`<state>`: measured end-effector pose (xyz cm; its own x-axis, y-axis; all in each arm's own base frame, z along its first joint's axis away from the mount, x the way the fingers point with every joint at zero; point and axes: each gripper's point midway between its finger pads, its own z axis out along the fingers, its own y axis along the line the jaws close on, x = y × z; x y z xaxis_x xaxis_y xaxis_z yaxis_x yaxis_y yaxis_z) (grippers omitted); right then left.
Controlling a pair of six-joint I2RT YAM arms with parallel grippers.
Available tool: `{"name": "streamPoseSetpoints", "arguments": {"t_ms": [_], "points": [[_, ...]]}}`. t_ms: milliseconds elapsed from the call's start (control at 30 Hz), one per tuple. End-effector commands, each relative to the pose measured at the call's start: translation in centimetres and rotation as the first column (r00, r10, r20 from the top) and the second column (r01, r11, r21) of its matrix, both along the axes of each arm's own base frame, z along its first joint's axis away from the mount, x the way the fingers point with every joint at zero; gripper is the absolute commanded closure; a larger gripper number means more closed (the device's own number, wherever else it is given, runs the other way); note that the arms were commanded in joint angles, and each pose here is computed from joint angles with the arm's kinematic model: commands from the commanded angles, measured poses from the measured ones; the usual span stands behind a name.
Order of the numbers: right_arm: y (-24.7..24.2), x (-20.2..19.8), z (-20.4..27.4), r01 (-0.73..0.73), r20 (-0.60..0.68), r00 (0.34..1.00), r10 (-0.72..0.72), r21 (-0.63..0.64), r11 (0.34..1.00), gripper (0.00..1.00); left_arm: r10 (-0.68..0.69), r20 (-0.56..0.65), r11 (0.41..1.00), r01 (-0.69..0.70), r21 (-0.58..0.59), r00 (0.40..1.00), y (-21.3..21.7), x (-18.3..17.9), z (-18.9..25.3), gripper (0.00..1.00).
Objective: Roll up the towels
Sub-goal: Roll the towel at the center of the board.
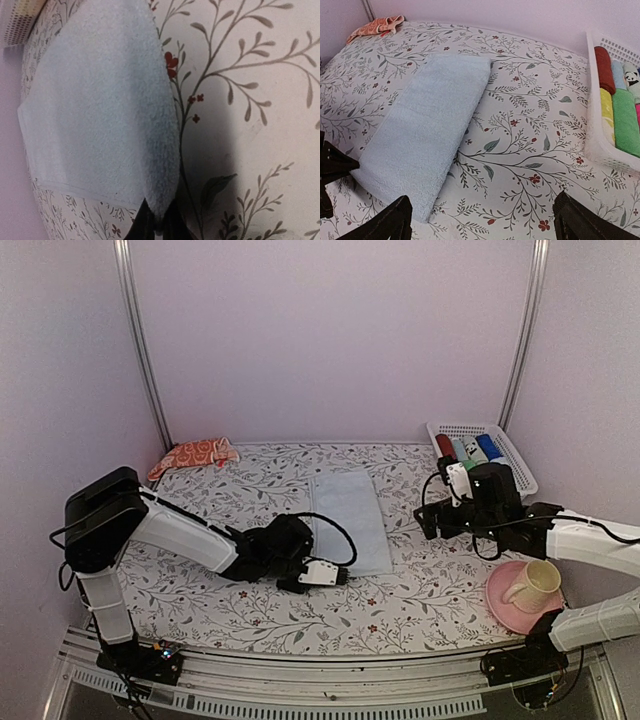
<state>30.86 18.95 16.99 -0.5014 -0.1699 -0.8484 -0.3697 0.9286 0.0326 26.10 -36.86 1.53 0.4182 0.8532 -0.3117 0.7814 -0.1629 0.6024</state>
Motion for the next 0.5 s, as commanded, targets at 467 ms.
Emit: {"name": "streamPoseSetpoints", "arguments": {"t_ms": [467], "points": [[12.9,-8.1,-6.7,-0.66,0.109,0.656,0.747,-0.398,0.637,0.03,-0.062,-0.592,0.98,-0.065,-0.191,0.803,2.6,-2.7,2.6,1.0]]}}
